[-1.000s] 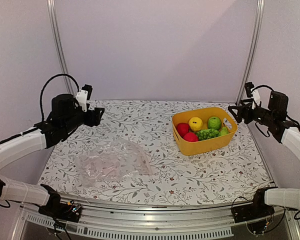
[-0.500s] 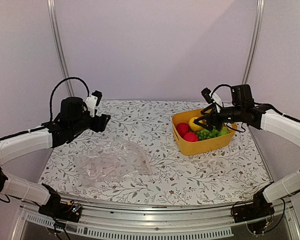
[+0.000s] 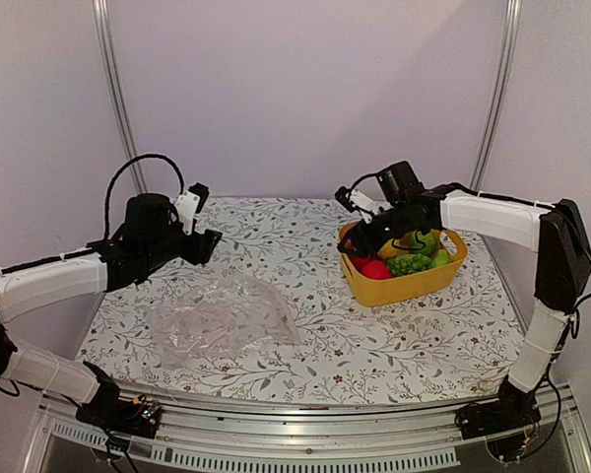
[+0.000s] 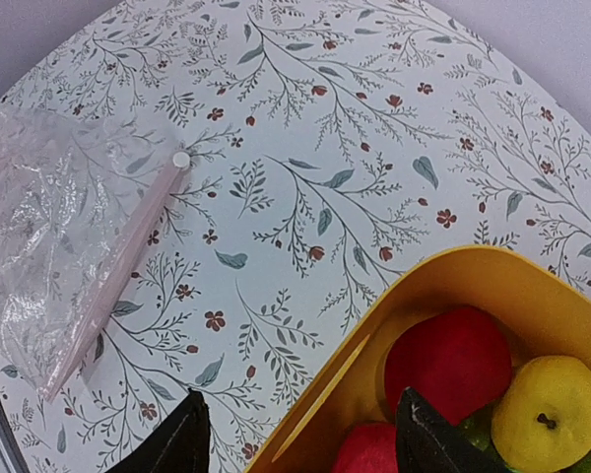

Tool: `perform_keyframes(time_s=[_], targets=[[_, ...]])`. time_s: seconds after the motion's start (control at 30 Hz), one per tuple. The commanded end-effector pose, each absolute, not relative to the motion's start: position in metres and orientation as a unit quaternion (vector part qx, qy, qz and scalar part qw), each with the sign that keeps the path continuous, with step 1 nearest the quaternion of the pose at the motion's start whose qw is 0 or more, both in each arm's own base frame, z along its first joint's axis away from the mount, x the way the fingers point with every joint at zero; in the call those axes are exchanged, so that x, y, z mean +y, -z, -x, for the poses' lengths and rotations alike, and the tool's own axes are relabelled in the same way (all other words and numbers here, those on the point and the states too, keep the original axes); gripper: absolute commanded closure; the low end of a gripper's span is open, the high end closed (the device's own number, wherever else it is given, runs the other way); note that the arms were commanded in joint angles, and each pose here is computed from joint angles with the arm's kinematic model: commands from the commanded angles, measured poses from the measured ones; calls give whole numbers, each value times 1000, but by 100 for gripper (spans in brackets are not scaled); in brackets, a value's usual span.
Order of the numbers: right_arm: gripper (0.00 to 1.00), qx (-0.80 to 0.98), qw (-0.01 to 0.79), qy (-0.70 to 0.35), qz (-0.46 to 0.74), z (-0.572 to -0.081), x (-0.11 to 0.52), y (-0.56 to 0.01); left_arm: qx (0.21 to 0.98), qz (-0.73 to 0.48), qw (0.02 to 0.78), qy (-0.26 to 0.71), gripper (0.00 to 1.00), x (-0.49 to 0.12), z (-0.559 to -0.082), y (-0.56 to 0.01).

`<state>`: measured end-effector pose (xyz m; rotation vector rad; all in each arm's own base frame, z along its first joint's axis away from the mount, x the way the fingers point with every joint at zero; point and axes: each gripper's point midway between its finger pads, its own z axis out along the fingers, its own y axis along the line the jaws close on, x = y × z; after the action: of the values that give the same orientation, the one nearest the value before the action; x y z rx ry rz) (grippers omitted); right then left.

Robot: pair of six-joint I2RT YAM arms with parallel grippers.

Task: Place the food in the zip-top bag and seal the zipper
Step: Adjust the bin at the center of the board.

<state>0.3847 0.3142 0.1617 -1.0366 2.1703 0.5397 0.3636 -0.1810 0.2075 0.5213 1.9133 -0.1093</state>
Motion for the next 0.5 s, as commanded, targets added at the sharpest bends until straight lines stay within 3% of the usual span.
perform_keyframes(time_s=[0.0, 0.2, 0.47], targets=[[37, 876, 289, -176, 345, -393, 307, -141, 805, -238, 541, 43, 28, -190, -363, -204], [39, 887, 263, -175, 337, -394, 313, -127, 809, -243, 533, 46, 29, -193, -363, -200], [50, 892, 241, -141, 355, -397, 324, -103, 816, -252, 518, 51, 32, -200, -363, -195]])
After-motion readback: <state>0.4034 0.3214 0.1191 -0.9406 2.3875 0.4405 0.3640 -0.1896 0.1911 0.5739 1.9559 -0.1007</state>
